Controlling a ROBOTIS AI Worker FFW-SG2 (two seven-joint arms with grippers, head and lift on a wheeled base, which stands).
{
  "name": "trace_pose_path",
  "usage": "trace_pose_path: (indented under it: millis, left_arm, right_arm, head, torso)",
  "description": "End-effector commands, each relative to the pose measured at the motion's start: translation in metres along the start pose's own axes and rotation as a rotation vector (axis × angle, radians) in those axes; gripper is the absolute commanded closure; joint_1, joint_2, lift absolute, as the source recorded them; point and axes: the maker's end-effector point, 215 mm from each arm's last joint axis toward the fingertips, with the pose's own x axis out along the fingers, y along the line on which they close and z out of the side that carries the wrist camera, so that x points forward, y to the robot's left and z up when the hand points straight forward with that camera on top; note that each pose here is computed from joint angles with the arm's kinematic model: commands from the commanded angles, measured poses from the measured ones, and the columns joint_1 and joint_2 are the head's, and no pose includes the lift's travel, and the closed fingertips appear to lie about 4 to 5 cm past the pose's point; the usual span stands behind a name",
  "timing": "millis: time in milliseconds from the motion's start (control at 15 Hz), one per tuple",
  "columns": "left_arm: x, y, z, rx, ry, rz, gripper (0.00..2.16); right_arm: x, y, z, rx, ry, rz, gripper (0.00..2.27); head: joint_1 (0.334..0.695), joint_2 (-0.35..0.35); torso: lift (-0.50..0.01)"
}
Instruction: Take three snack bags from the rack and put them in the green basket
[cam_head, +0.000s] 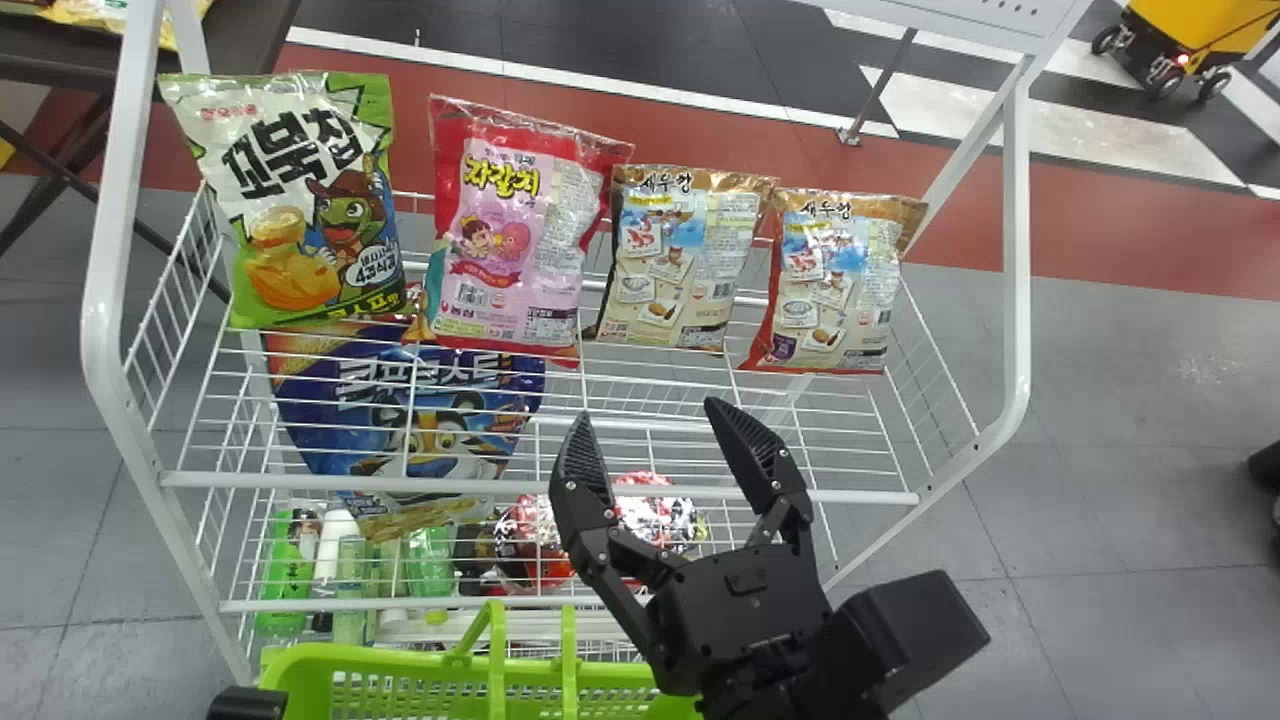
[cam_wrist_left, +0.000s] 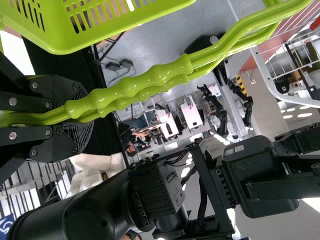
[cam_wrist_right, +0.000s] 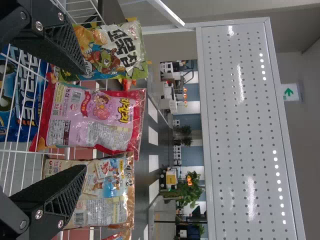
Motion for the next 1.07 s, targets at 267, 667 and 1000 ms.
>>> trace_pose_path:
  millis: [267, 667, 1000]
  left_arm:
    - [-0.001, -0.002, 0.002, 0.000, -0.009, -0.007, 1.37]
    - [-0.001, -0.003, 0.001, -0.006, -0.012, -0.014, 1.37]
    - [0.001, -0.010, -0.002, -0.003, 0.000, -0.033, 1.37]
  right_arm:
    - [0.001, 0.000, 0.000, -0.001, -0.001, 0.001, 0.16]
    - [0.000, 0.002, 0.007, 0.008, -0.032, 0.002, 0.16]
    - [0.052, 0.009, 0.017, -0.012, -0.088, 0.050, 0.16]
  head:
    - [0.695, -0.350]
    - [0.695, -0.350]
    - [0.695, -0.350]
  torso:
    - [-0.009]
    - [-0.008]
    - [-0.008]
